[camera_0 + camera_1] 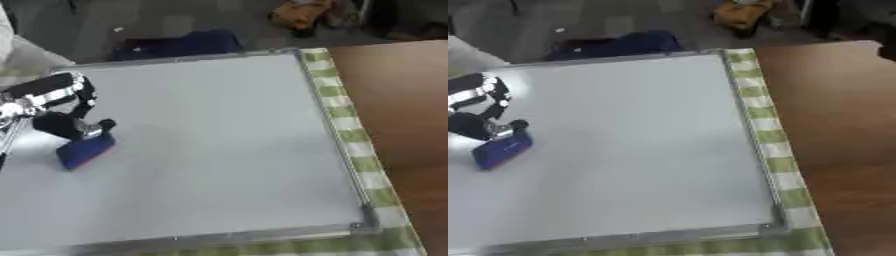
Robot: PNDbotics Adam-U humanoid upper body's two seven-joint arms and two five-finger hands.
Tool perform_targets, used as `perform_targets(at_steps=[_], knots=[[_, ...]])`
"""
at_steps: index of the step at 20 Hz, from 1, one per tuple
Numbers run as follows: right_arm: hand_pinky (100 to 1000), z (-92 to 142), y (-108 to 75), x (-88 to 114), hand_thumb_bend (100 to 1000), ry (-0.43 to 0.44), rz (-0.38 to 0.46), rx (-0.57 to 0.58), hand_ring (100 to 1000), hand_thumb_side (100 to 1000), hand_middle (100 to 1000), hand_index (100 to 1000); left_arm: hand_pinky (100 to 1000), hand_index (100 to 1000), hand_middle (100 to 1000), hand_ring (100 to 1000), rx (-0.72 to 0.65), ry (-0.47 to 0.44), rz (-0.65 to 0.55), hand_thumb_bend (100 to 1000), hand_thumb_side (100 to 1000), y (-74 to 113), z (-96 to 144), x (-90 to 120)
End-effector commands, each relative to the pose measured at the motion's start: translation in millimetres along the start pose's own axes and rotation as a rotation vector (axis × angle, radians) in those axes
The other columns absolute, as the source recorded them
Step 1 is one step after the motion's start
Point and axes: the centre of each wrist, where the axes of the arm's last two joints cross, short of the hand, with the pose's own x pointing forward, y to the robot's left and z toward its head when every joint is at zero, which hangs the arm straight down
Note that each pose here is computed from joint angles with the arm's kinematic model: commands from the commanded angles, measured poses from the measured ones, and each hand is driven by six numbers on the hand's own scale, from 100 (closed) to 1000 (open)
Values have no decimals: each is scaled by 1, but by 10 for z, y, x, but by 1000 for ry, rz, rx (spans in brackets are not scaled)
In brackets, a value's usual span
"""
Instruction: Wipe the whiteboard clean with a brush.
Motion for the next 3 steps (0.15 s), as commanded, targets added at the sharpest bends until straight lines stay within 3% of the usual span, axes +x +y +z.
perform_targets(at_steps=[1,3], knots=[[690,-57,-14,63,100,-24,3,8,583,980,477,541,630,159,445,542,-201,-183,-282,386,603,335,203,12],[690,-58,-13,63,100,-23,3,9,583,981,476,541,659,150,564,630,-173,-159,-315,425,617,367,249,21]])
